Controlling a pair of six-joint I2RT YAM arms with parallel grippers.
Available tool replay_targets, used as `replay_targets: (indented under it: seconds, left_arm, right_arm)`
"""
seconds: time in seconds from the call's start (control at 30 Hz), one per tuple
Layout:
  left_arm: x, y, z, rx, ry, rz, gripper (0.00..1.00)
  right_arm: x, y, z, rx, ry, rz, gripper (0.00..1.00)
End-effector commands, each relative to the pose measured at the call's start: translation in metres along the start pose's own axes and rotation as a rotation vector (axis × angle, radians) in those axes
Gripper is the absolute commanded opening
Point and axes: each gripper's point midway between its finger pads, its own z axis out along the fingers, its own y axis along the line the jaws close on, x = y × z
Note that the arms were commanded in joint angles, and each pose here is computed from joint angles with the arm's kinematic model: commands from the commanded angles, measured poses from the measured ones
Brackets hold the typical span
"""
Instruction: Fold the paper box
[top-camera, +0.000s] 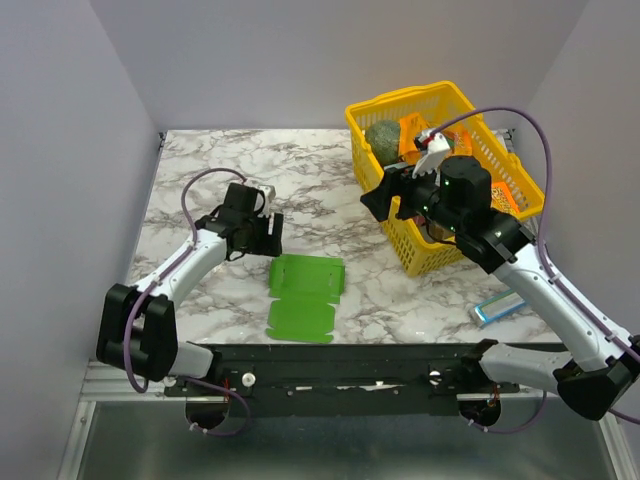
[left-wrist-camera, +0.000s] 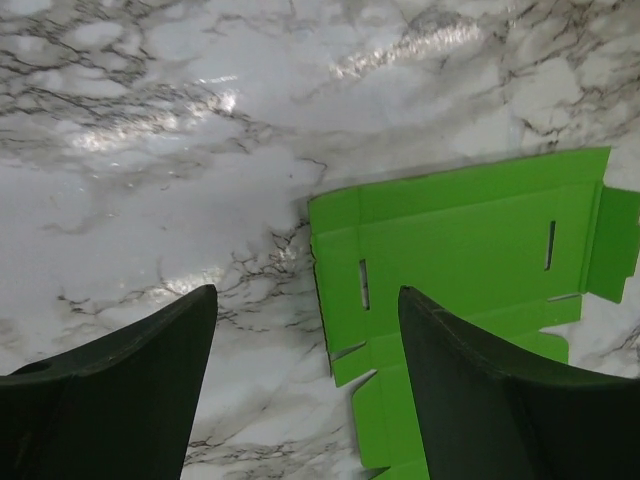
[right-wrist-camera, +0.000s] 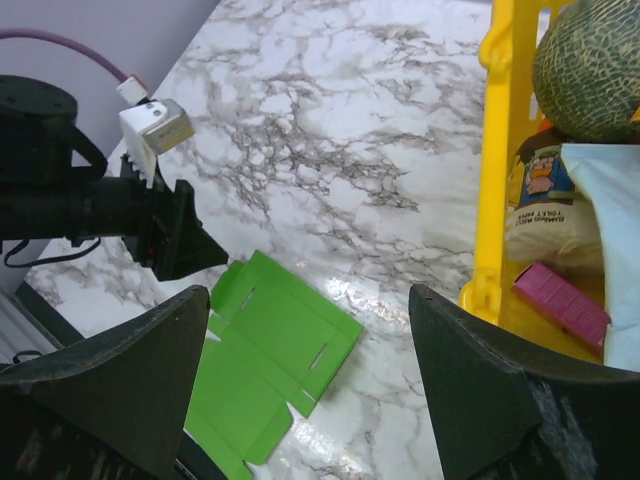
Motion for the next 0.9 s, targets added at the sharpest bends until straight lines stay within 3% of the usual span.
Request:
replay_targets:
  seconds: [0.0,0.17,0.47,0.57,0.6,0.63,0.7,0.87]
  left_arm:
    - [0.028,-0.024,0.009,0.099,0.147,0.040,0.79]
    - [0.055,-0.022,0.019,0.051,0.259,0.079,0.77]
    - [0.075,-0.030,0.035,0.084,0.340,0.091,0.40]
    - [0.077,-0.034,0.038,0.096,0.354,0.107,0.17]
    - [0.075,-0.036,0.038,0.104,0.344,0.133,0.05]
    - [0.067,-0.037,0.034,0.095,0.307,0.153,0.00]
    - [0.055,-0.038,0.028,0.090,0.238,0.191,0.00]
    - [0.003,-0.052,-0.022,0.134,-0.096,0.286,0.00]
  right_arm:
    - [0.010,-0.005,-0.003,0.038,0.000,0.011,0.88]
    - [0.014,-0.013,-0.009,0.070,-0.010,-0.002,0.88]
    - [0.020,-0.008,-0.015,0.028,-0.006,-0.035,0.88]
    - [0.022,0.002,-0.018,-0.041,0.004,-0.074,0.88]
    - [0.024,0.009,-0.019,-0.089,0.014,-0.098,0.89]
    - [0.025,0.014,-0.020,-0.115,0.021,-0.112,0.90]
    - [0.029,0.026,-0.024,-0.197,0.036,-0.144,0.91]
    - [0.046,0.055,-0.028,-0.388,0.102,-0.214,0.91]
